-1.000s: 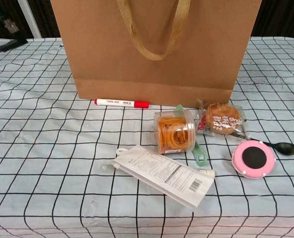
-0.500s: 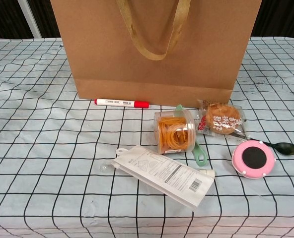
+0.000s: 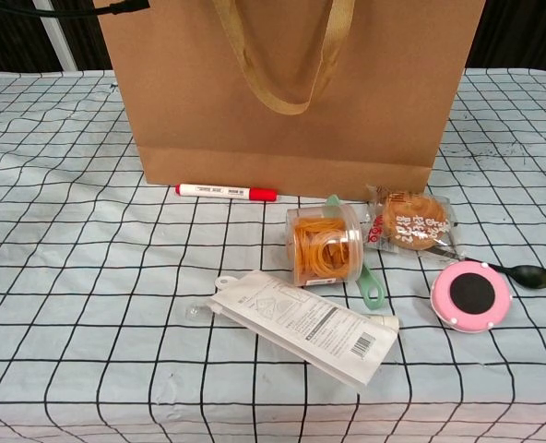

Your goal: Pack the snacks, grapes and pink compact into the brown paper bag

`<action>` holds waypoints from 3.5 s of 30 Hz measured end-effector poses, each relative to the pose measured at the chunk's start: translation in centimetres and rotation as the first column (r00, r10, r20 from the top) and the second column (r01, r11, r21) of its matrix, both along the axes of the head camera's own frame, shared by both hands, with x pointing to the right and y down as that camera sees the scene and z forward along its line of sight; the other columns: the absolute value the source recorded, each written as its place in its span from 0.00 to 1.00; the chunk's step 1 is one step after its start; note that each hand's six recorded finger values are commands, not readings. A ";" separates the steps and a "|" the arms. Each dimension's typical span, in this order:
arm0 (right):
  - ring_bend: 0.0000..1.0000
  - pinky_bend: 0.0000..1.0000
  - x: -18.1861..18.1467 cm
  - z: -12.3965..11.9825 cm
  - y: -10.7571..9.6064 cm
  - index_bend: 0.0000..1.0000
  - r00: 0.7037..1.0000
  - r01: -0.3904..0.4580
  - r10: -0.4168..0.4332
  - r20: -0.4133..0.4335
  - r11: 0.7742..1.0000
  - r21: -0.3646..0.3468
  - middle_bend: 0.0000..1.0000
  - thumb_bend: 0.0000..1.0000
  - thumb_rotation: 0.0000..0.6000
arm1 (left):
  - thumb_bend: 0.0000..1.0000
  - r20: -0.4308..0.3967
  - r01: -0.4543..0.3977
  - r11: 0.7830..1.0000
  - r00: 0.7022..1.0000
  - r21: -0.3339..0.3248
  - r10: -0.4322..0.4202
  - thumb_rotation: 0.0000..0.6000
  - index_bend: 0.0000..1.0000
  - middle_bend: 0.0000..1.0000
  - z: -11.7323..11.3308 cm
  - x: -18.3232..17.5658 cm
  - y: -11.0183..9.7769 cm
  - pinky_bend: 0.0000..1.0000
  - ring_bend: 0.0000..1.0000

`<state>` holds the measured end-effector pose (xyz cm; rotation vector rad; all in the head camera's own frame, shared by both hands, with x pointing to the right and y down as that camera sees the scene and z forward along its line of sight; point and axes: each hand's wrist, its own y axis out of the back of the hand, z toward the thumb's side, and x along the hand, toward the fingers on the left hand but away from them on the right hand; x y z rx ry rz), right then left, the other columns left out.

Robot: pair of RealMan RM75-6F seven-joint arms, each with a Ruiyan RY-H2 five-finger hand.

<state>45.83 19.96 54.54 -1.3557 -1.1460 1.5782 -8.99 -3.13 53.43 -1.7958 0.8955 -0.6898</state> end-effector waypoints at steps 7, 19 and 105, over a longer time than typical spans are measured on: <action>0.20 0.23 0.0 -0.1 0.2 0.17 1.000 -0.002 0.002 0.005 1.000 0.001 0.11 0.20 1.00 | 0.01 0.049 0.012 1.000 0.999 0.011 -0.012 1.00 0.18 0.12 -0.5 -0.2 0.4 0.18 0.00; 0.20 0.23 -0.1 0.4 0.3 0.17 1.000 0.009 -0.009 -0.014 1.000 -0.001 0.11 0.21 1.00 | 0.02 -0.050 0.014 0.977 0.999 0.212 -0.003 1.00 0.17 0.15 -6.9 -5.0 2.9 0.23 0.02; 0.20 0.23 1.9 -0.3 1.3 0.17 0.997 -0.048 0.050 -0.052 0.998 0.027 0.11 0.22 1.00 | 0.29 0.387 -0.533 0.802 0.703 -0.269 0.597 1.00 0.20 0.27 14.4 3.6 19.6 0.06 0.01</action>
